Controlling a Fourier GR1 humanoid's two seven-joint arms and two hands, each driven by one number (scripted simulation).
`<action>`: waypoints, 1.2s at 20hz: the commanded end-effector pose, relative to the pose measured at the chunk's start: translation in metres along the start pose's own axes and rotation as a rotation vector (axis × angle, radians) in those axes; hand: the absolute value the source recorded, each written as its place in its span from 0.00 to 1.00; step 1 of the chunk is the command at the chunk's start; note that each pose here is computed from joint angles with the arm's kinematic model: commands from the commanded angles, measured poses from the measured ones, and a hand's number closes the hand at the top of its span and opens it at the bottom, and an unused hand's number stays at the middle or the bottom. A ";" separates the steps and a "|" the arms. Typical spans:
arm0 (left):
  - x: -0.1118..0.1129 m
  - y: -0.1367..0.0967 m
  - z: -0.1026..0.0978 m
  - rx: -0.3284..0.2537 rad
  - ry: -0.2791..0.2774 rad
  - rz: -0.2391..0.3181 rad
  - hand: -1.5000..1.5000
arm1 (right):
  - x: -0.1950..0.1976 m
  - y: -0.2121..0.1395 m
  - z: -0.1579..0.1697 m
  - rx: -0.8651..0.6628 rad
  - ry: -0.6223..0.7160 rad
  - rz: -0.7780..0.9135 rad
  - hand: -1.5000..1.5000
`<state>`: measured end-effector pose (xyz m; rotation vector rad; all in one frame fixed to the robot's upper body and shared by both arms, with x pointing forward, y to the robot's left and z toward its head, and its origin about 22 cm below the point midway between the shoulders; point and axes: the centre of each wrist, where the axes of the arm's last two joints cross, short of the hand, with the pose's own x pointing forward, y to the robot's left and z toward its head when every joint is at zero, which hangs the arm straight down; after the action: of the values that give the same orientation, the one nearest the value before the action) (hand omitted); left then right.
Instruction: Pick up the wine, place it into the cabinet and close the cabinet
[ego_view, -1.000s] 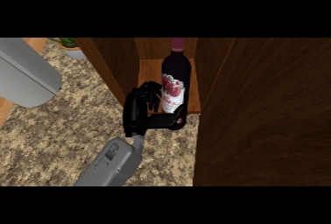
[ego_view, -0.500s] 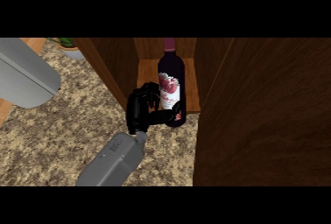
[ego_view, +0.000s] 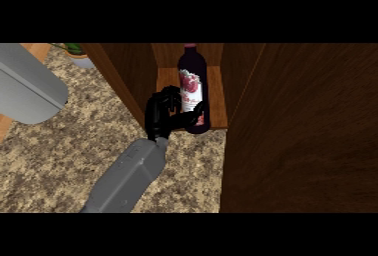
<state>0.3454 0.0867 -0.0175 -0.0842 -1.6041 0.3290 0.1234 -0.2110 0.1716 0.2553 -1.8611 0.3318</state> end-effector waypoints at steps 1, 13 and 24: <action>0.017 -0.017 -0.023 0.015 0.008 0.001 1.00 | 0.030 0.004 0.020 0.029 -0.080 -0.074 0.00; 0.053 -0.038 -0.067 0.054 -0.007 -0.021 1.00 | 0.032 0.003 0.022 0.041 -0.077 -0.068 0.00; 0.057 -0.012 -0.090 0.203 -0.106 -0.358 0.00 | 0.028 0.006 0.021 0.049 -0.074 -0.096 0.00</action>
<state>0.4236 0.0980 0.0329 0.2525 -1.6178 0.2616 0.1264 -0.2084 0.1693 0.2878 -1.8672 0.3269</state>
